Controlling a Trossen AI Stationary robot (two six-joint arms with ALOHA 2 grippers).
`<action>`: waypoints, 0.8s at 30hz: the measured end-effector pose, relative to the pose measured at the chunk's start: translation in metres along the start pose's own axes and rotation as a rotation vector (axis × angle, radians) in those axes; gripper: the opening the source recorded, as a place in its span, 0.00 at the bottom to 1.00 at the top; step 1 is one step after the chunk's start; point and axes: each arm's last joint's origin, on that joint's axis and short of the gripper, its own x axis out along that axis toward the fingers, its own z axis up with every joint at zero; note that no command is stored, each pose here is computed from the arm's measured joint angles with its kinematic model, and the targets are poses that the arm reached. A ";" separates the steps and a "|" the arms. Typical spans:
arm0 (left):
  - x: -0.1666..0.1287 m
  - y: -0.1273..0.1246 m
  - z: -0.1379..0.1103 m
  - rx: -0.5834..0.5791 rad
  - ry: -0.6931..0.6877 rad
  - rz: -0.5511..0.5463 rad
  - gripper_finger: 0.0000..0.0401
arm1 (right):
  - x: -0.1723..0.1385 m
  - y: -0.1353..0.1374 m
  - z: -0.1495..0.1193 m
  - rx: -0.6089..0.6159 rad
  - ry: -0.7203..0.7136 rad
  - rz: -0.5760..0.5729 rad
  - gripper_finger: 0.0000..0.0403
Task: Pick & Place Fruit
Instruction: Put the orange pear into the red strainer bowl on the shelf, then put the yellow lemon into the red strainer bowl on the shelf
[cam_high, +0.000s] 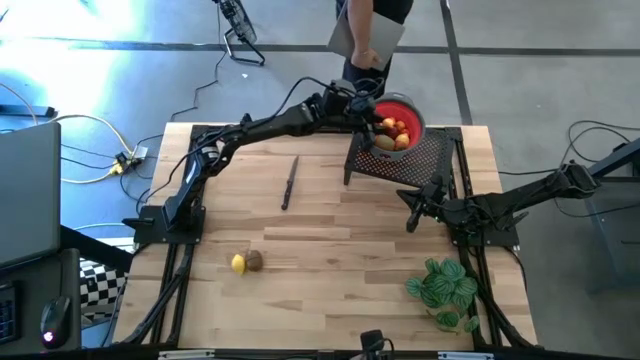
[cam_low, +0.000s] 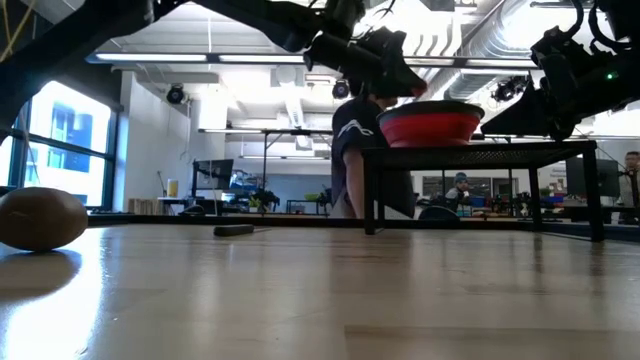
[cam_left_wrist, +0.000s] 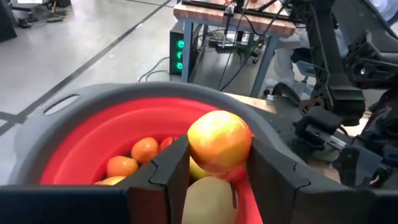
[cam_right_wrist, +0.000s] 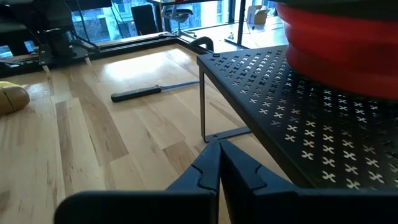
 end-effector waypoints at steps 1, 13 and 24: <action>0.000 -0.001 0.000 0.004 -0.001 -0.002 0.36 | 0.000 0.000 0.000 0.000 0.000 0.000 0.01; 0.002 -0.007 -0.001 0.028 0.015 0.002 0.63 | 0.000 0.000 0.000 0.000 0.000 0.000 0.01; -0.027 -0.008 0.019 0.025 0.046 -0.012 0.52 | 0.000 0.000 0.000 0.000 0.000 0.000 0.01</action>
